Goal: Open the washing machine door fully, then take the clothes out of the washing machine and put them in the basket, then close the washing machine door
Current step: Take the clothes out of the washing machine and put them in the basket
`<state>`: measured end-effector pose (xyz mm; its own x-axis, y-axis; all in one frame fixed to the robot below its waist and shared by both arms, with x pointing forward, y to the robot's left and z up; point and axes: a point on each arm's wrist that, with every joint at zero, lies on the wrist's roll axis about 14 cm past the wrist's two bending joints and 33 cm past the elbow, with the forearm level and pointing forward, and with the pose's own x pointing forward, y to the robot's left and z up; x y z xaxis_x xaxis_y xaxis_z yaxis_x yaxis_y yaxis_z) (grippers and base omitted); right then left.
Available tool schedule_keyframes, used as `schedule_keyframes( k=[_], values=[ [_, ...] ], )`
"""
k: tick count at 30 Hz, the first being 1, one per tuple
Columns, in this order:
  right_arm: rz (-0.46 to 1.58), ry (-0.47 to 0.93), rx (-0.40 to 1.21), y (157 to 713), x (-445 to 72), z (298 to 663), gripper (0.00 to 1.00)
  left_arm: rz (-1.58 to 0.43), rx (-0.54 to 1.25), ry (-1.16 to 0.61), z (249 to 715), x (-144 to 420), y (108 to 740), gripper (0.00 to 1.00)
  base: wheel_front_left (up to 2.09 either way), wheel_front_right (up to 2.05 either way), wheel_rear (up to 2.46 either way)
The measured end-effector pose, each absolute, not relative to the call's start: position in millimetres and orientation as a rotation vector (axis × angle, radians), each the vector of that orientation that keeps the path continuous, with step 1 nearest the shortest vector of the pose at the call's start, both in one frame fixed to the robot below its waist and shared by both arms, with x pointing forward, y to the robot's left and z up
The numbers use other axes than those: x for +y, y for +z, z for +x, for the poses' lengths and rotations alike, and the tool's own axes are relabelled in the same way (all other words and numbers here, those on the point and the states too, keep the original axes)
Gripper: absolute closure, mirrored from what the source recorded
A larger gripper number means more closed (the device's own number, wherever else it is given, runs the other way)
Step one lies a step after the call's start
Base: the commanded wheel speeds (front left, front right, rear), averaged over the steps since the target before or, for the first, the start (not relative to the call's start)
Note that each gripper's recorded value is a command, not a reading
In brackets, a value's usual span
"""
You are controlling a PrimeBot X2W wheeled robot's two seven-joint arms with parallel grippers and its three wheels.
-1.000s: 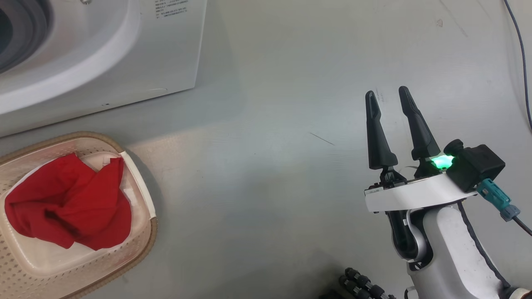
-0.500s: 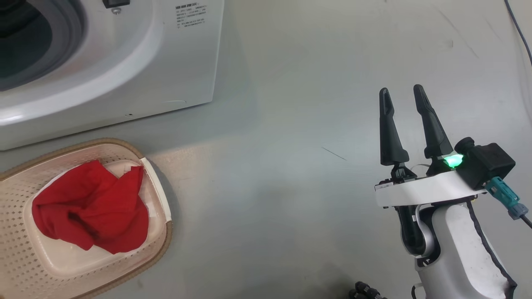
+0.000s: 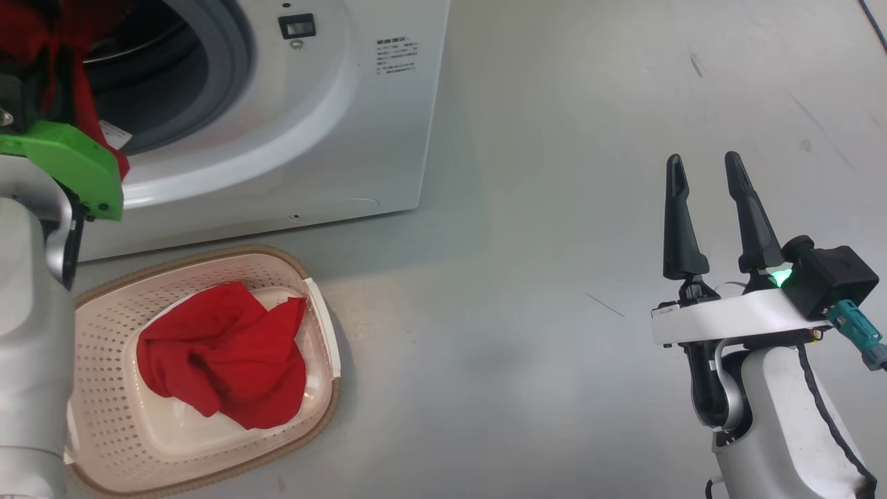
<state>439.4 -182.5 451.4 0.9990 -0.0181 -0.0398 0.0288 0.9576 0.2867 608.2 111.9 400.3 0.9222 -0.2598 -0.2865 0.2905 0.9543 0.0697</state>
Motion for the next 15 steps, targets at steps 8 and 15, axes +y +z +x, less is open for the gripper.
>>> schedule_keyframes(
  k=[8,15],
  values=[
    [0.299,0.021,0.019,461.5,-170.2,432.8,0.00,0.061,0.185,-0.257,569.3,126.4,426.5,1.00,0.00,0.00,0.00],
    [0.313,0.066,-0.003,473.5,-154.8,426.8,0.00,0.057,0.146,-0.225,534.8,145.7,446.8,1.00,0.00,0.00,0.00]
  ],
)
